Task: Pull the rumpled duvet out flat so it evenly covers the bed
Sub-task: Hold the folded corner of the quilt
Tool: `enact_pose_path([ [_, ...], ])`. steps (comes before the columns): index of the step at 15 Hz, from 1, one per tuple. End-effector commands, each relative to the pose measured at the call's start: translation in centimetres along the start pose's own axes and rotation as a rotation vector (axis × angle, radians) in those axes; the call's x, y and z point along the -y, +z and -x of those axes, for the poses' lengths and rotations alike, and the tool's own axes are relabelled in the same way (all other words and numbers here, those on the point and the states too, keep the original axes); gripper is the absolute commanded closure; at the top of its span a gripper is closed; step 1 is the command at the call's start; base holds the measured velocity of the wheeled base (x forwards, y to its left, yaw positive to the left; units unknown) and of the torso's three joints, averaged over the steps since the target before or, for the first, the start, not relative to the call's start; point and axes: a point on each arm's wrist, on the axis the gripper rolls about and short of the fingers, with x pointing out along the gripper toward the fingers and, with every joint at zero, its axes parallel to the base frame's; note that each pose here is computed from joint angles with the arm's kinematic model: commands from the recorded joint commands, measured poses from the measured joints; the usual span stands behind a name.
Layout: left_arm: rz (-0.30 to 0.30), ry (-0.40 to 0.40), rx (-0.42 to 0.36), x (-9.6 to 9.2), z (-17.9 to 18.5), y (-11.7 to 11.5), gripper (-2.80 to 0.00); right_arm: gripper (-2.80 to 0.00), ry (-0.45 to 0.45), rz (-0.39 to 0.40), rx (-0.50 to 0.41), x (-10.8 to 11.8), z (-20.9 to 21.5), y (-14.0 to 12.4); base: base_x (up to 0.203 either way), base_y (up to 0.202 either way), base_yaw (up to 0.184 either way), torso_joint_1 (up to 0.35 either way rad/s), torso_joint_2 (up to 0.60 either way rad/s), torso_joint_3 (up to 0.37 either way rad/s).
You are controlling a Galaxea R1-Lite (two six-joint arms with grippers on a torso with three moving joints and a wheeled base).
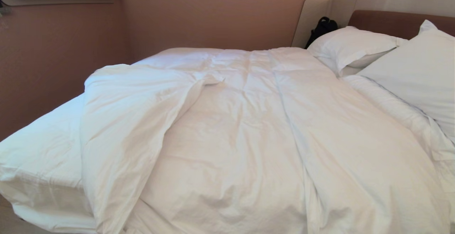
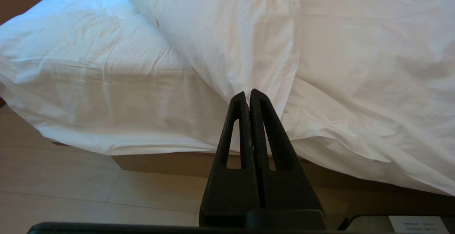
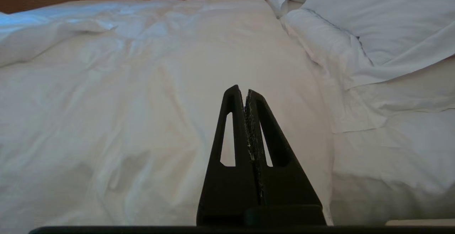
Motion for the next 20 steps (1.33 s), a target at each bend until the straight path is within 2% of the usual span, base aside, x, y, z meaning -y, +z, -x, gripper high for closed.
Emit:
enact_pose_path([
  [1,-0.001,0.0,-0.001,0.0,0.0,0.0,0.0,0.0,0.044,0.008,0.002,-0.1,-0.1,-0.5,0.0,0.0,0.0,0.0,0.0,0.0],
  [9,-0.001,0.0,0.0,0.0,0.0,0.0,0.0,0.0,0.12,0.011,-0.07,-0.3,-0.4,-2.4,0.0,0.0,0.0,0.0,0.0,0.0],
  [11,-0.001,0.0,-0.001,0.0,0.0,0.0,0.0,0.0,0.141,0.013,-0.111,-0.4,-0.4,-2.8,0.0,0.0,0.0,0.0,0.0,0.0],
  [15,-0.001,0.0,-0.001,0.0,0.0,0.0,0.0,0.0,0.132,0.011,-0.152,-0.4,-0.3,-3.3,0.0,0.0,0.0,0.0,0.0,0.0],
  [16,-0.001,0.0,0.0,0.0,0.0,0.0,0.0,0.0,0.127,0.011,-0.192,-0.3,-0.2,-3.7,0.0,0.0,0.0,0.0,0.0,0.0],
  [20,-0.001,0.0,-0.001,0.0,0.0,0.0,0.0,0.0,0.124,0.004,-0.189,-0.3,-0.2,-3.6,0.0,0.0,0.0,0.0,0.0,0.0],
])
